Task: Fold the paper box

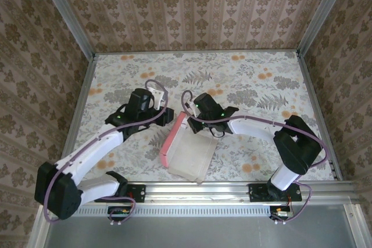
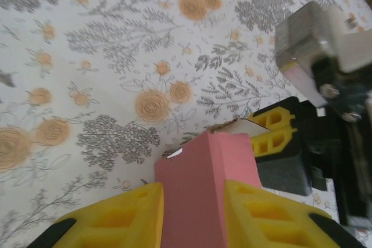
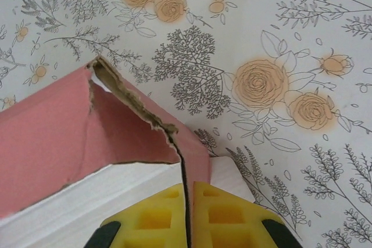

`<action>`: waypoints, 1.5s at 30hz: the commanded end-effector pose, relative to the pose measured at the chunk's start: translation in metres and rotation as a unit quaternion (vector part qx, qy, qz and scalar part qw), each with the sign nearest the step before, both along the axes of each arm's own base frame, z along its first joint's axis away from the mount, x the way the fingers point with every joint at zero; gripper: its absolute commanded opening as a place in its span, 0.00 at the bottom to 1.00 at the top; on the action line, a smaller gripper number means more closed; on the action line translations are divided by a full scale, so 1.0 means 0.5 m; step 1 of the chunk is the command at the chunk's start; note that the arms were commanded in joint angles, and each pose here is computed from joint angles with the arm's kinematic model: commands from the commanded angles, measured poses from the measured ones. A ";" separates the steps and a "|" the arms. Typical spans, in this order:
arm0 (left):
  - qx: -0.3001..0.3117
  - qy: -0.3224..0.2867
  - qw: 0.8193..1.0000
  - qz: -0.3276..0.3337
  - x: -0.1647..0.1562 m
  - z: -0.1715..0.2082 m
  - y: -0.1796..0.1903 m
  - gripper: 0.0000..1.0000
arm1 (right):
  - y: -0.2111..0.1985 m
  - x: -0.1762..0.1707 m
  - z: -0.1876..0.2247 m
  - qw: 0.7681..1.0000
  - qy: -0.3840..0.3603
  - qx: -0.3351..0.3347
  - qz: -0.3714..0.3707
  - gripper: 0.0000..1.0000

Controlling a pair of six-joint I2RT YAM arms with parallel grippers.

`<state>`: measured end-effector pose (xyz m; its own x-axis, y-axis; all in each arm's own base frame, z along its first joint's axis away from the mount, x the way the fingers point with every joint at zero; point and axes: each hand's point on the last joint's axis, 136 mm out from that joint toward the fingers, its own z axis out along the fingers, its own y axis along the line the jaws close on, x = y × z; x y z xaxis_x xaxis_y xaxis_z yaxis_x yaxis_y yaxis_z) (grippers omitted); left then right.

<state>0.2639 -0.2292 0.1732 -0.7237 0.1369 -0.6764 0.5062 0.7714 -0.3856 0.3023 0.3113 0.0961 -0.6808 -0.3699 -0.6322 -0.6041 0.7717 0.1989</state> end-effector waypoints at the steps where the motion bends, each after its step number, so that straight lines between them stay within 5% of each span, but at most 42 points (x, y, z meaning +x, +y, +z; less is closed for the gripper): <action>1: -0.063 -0.011 0.998 -0.018 0.020 0.016 -0.043 0.33 | 0.006 -0.008 -0.005 1.000 -0.003 -0.022 0.008 0.05; 13: -0.121 -0.033 0.992 -0.016 0.054 -0.027 -0.079 0.38 | 0.007 -0.012 -0.014 0.999 -0.020 -0.043 -0.006 0.05; 28: -0.098 -0.050 0.993 0.029 0.061 -0.061 -0.065 0.41 | -0.019 -0.011 -0.015 0.997 -0.038 -0.063 -0.039 0.05; 45: -0.109 -0.060 0.992 -0.012 0.063 0.011 -0.096 0.42 | -0.138 0.038 0.016 0.965 -0.087 -0.133 -0.209 0.02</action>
